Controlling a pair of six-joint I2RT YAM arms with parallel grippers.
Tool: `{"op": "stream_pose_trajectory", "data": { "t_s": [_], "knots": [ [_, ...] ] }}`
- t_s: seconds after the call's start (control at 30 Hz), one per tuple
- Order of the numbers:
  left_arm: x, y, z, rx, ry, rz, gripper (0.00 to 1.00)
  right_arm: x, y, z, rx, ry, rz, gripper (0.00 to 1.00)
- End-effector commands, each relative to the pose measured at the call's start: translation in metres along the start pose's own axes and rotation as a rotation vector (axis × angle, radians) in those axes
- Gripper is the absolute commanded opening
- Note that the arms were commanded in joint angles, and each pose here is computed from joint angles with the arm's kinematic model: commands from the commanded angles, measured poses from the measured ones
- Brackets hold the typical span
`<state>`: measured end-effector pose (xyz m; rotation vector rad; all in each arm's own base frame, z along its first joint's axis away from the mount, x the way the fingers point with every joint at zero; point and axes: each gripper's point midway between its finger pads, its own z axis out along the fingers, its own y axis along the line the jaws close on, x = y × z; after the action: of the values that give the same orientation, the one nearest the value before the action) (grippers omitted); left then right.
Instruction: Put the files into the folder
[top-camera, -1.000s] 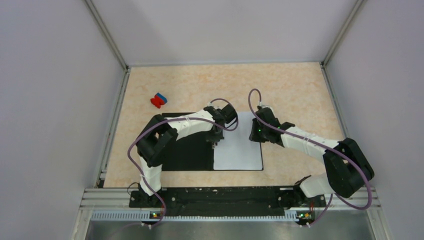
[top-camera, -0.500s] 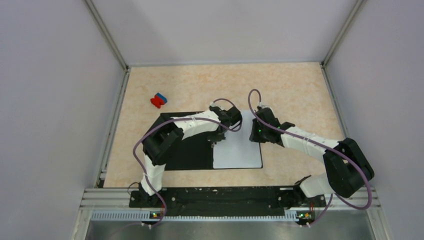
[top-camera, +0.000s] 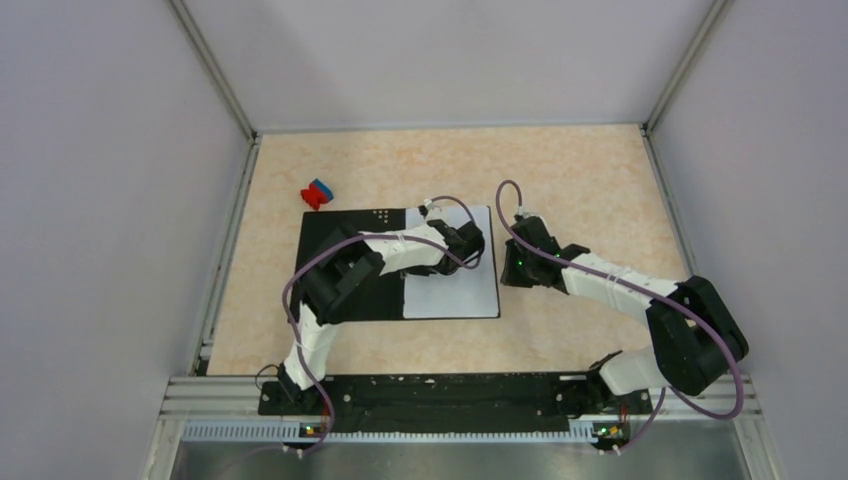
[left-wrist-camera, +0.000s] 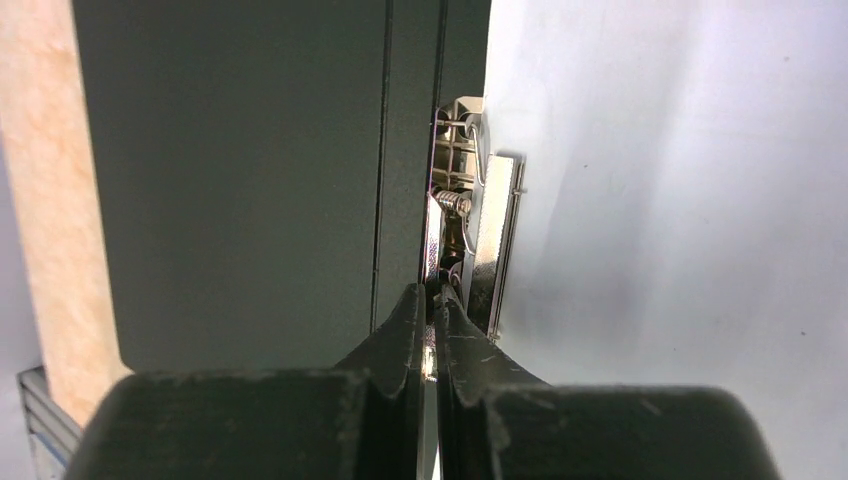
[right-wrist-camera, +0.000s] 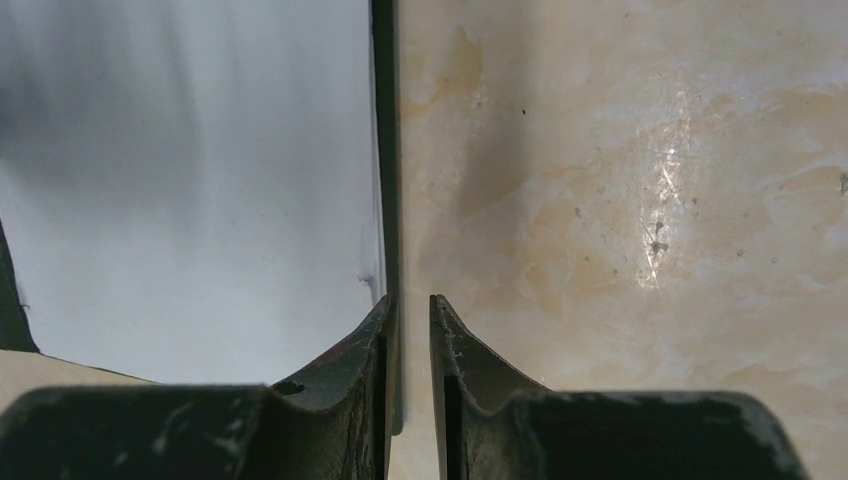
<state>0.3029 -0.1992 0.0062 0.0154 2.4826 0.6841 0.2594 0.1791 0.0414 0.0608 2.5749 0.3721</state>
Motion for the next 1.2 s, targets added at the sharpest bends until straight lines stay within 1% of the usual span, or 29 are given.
{"op": "stream_pose_trajectory", "data": {
  "t_s": [0.0,0.2,0.4,0.5,0.63,0.93,1.17],
  "knots": [
    [0.144,-0.027,0.075,0.039,0.415,0.052,0.0,-0.007,-0.004,-0.004,0.011,-0.03,-0.002,0.18],
    [0.157,-0.048,0.065,0.205,0.469,0.018,0.0,-0.009,-0.004,-0.007,0.012,-0.039,0.004,0.18],
    [0.161,-0.062,0.055,0.364,0.509,-0.032,0.0,-0.012,-0.003,-0.01,0.009,-0.044,0.006,0.18],
    [0.16,-0.071,0.044,0.445,0.535,-0.043,0.0,-0.014,-0.002,-0.011,0.006,-0.051,0.009,0.18],
    [0.154,-0.088,0.022,0.576,0.572,-0.097,0.0,-0.017,-0.002,-0.015,0.008,-0.063,0.01,0.18],
    [0.139,-0.111,-0.018,0.774,0.64,-0.213,0.0,-0.022,0.001,-0.019,0.004,-0.075,0.011,0.18],
    [0.113,-0.119,-0.053,0.85,0.65,-0.296,0.0,-0.025,0.002,-0.022,0.0,-0.083,0.01,0.18]
  ]
}}
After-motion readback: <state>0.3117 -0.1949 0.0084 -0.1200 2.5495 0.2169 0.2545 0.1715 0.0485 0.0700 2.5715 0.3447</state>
